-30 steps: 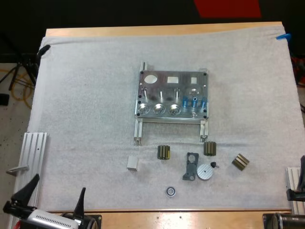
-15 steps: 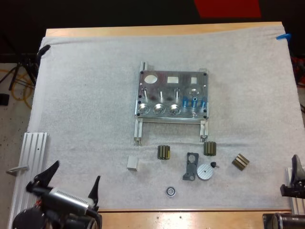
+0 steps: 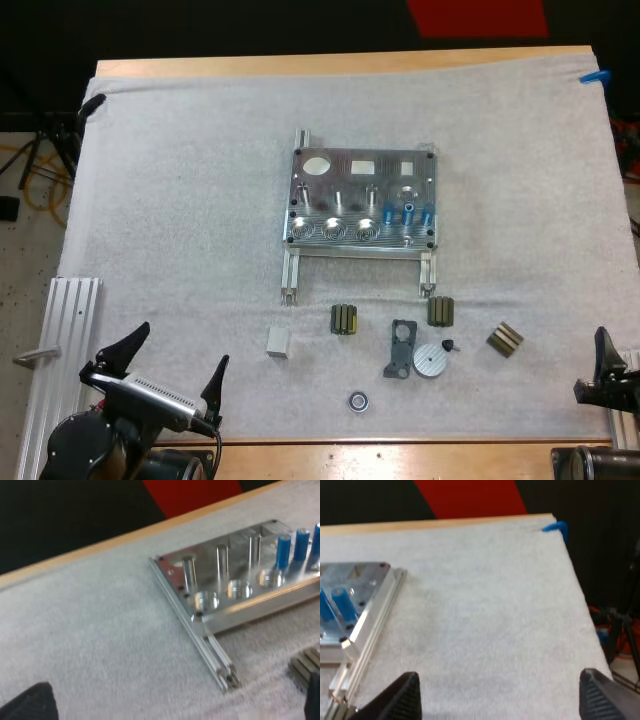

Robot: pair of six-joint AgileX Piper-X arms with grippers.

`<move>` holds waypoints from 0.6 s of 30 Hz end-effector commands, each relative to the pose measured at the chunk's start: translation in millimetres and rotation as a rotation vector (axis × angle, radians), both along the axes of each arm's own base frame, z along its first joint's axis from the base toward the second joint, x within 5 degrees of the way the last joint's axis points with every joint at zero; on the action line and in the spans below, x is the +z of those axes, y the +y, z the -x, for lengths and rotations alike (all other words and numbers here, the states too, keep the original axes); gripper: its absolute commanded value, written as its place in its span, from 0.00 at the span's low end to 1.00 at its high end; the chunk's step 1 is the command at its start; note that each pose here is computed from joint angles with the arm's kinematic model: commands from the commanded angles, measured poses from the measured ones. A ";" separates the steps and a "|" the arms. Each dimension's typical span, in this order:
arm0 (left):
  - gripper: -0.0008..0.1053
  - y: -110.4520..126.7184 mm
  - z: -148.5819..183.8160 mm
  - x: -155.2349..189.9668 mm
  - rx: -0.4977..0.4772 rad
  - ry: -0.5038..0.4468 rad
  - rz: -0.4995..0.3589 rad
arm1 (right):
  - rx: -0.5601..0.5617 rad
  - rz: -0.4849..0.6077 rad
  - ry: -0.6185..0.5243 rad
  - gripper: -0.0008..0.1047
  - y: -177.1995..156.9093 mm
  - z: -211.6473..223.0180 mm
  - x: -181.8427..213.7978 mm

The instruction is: Load cells from left to right

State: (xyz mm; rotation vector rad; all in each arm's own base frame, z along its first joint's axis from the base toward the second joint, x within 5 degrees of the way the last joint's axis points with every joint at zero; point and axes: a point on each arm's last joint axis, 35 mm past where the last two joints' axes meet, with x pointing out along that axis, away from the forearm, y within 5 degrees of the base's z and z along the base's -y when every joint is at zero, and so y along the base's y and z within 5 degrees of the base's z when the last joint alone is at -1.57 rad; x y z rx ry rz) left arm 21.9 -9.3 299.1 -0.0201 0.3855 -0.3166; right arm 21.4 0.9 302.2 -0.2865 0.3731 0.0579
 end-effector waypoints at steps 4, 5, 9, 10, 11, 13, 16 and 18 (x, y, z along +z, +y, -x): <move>0.93 -0.5 -2.1 -7.0 0.002 0.063 0.003 | 0.038 -0.037 0.038 0.61 1.2 -7.6 -10.4; 0.93 -0.6 -2.5 -7.1 0.002 0.061 0.004 | 0.039 -0.042 0.037 0.61 1.3 -7.9 -10.6; 0.93 -1.7 -8.4 -10.0 0.000 0.033 0.011 | 0.036 -0.048 0.036 0.61 1.3 -8.0 -10.6; 0.93 -1.7 -8.7 -10.1 0.003 0.034 0.019 | 0.036 -0.048 0.036 0.61 1.3 -8.0 -10.6; 0.93 -1.7 -8.6 -10.0 0.004 0.035 0.021 | 0.036 -0.048 0.036 0.61 1.3 -8.0 -10.6; 0.93 -1.7 -8.6 -10.0 0.004 0.035 0.021 | 0.036 -0.048 0.036 0.61 1.3 -8.0 -10.6; 0.93 -1.7 -8.6 -10.0 0.003 0.034 0.019 | 0.036 -0.048 0.036 0.61 1.3 -8.0 -10.6; 0.93 -1.7 -8.6 -10.0 0.003 0.034 0.019 | 0.032 -0.047 0.036 0.61 1.1 -8.0 -10.6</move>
